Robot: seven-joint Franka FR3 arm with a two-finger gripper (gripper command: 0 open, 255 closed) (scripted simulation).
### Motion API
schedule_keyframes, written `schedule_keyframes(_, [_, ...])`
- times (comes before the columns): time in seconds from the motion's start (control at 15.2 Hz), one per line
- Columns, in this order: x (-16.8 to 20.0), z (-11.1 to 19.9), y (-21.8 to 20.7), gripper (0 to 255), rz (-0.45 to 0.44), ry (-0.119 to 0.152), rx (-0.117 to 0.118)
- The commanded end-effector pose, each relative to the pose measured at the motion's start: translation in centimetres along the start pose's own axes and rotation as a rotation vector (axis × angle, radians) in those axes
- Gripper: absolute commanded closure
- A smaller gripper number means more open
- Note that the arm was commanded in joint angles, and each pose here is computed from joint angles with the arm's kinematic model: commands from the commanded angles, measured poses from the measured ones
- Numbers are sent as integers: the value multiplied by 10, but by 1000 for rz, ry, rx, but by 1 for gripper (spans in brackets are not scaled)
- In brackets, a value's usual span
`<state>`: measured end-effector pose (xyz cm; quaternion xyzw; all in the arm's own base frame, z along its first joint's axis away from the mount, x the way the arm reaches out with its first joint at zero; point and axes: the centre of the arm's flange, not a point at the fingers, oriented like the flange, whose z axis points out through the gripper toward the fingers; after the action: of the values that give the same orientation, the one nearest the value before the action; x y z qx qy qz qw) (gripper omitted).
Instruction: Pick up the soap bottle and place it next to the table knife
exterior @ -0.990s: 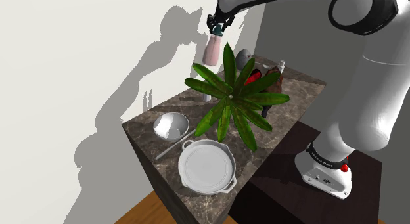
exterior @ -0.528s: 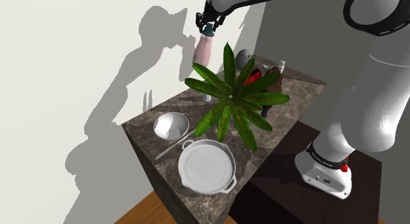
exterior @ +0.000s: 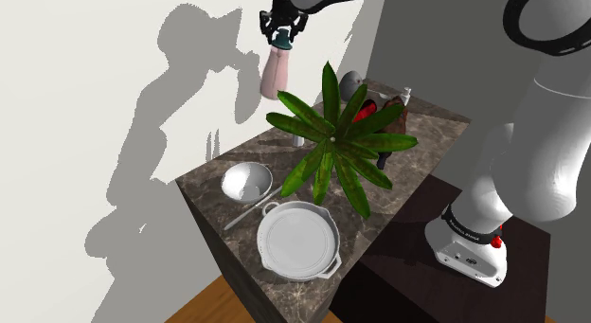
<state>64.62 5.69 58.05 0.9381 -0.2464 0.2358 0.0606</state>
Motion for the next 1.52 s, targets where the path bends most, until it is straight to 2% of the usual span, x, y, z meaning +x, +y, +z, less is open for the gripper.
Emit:
schedule_keyframes(0.0, [-9, -12, -22, 255, 1, 0, -1])
schedule_keyframes(0.99, [-71, -110, -180, 255, 1, 0, 0])
schedule_keyframes(1.45, [-88, -77, -180, 255, 1, 0, -1])
